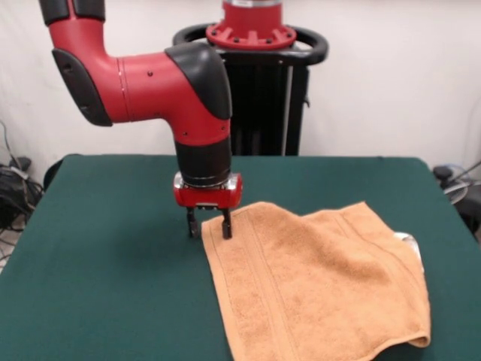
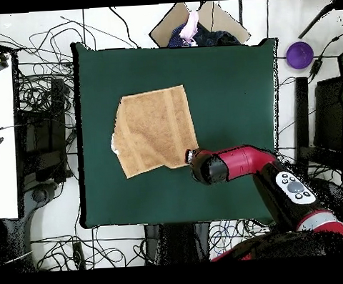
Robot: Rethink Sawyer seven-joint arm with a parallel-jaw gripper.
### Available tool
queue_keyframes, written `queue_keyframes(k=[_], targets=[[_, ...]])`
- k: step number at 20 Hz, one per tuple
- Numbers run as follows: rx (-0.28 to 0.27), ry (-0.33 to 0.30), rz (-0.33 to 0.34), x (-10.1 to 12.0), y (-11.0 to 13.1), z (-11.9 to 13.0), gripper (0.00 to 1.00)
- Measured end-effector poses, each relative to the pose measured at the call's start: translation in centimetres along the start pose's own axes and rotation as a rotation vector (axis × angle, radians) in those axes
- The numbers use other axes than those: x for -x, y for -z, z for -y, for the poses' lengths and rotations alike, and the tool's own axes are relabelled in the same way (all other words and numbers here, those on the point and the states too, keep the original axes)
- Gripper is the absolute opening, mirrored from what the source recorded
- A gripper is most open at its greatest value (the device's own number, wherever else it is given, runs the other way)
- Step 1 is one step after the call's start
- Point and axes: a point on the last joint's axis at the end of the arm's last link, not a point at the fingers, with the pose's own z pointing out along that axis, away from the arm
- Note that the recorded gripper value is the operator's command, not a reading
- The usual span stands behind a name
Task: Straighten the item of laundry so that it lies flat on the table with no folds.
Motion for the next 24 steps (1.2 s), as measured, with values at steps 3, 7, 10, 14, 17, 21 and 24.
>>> queue_keyframes(k=[3,7,10,14,17,21,24], targets=[[-0.001,0.001,0.000,0.0,0.0,0.0,1.00],[-0.001,0.000,0.000,0.0,0.0,0.0,1.00],[0.000,-0.003,0.000,0.0,0.0,0.1,1.00],[-0.001,-0.004,0.001,0.0,0.0,0.2,1.00],[-0.002,-0.016,0.005,0.2,0.0,0.8,0.00],[0.010,-0.035,0.005,0.2,0.0,1.1,0.00],[0.019,-0.046,0.005,0.2,0.0,1.2,0.00]])
